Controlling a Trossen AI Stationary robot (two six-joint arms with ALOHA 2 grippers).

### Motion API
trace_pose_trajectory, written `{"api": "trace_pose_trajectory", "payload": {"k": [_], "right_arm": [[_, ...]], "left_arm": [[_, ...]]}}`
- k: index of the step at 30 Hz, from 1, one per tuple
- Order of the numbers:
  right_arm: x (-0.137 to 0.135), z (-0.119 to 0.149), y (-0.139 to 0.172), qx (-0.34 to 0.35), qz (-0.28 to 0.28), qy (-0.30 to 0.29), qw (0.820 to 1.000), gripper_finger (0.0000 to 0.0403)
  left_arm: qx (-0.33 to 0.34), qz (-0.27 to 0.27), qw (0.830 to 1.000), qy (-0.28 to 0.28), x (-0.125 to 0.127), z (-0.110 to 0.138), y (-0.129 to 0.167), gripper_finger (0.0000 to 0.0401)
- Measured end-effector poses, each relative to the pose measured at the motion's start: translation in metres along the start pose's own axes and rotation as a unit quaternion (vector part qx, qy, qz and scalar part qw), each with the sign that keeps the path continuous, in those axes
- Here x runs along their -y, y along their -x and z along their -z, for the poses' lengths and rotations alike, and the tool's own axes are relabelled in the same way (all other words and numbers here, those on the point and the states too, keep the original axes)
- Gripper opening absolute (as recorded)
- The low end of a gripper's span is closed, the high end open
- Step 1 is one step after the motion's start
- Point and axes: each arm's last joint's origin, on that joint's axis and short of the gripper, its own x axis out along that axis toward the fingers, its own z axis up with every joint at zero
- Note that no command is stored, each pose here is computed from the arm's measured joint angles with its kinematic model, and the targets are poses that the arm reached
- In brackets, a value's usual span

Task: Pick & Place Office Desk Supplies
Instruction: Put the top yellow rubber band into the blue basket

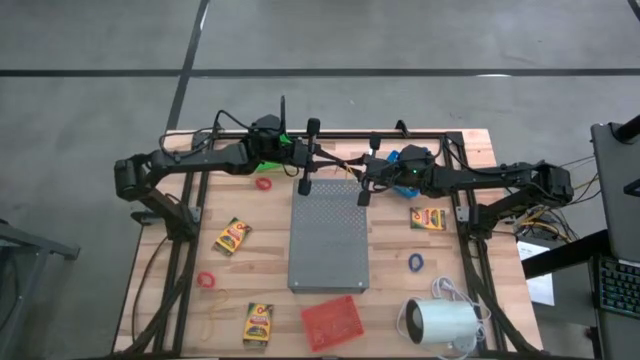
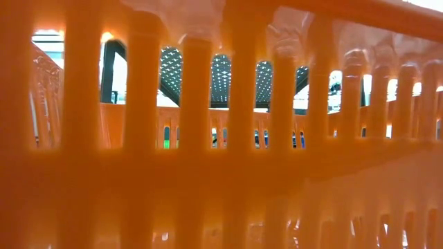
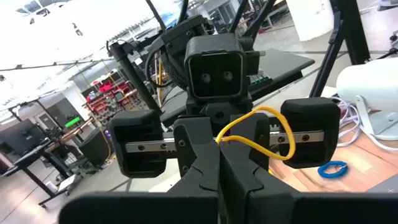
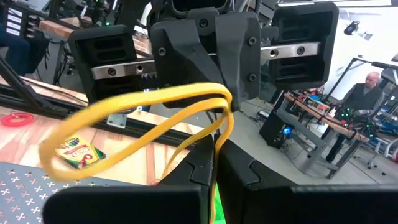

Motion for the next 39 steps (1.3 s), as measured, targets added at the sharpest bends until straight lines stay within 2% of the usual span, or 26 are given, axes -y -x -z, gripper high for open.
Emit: {"api": "trace_pose_trajectory", "payload": {"k": [4,7,13,20,30,37,39], "right_arm": [[0.0000,0.0000,0.0000,0.000,0.000,0.000,1.000,0.0008],[0.0000,0.0000,0.0000,0.000,0.000,0.000,1.000,0.0008],[0.0000,0.0001,0.0000,0.000,0.000,0.000,1.000,0.0008],[-0.0001,0.0002,0.0000,0.000,0.000,0.000,1.000,0.0008],[-0.0001,0.0002,0.0000,-0.001,0.000,0.000,1.000,0.0008],[0.0000,0.0003,0.0000,-0.001,0.001,0.000,1.000,0.0008],[0.0010,0.0007,0.0001,-0.008,0.018,0.000,1.000,0.0008]], "left_arm": [[-0.003,0.004,1.000,0.003,0.0011,0.0005,-0.0004,0.0010],[-0.007,0.006,1.000,0.007,0.0017,0.0013,-0.0004,0.0031],[-0.009,0.001,0.999,0.042,0.0014,0.0014,-0.0004,0.0097],[-0.018,-0.016,0.999,0.044,0.0003,0.0017,-0.0003,0.0167],[-0.018,-0.016,0.999,0.046,0.0008,0.0015,-0.0006,0.0255],[-0.019,-0.015,0.999,0.046,0.0009,0.0016,-0.0006,0.0290],[-0.019,-0.015,0.999,0.046,0.0009,0.0016,-0.0006,0.0293]]}}
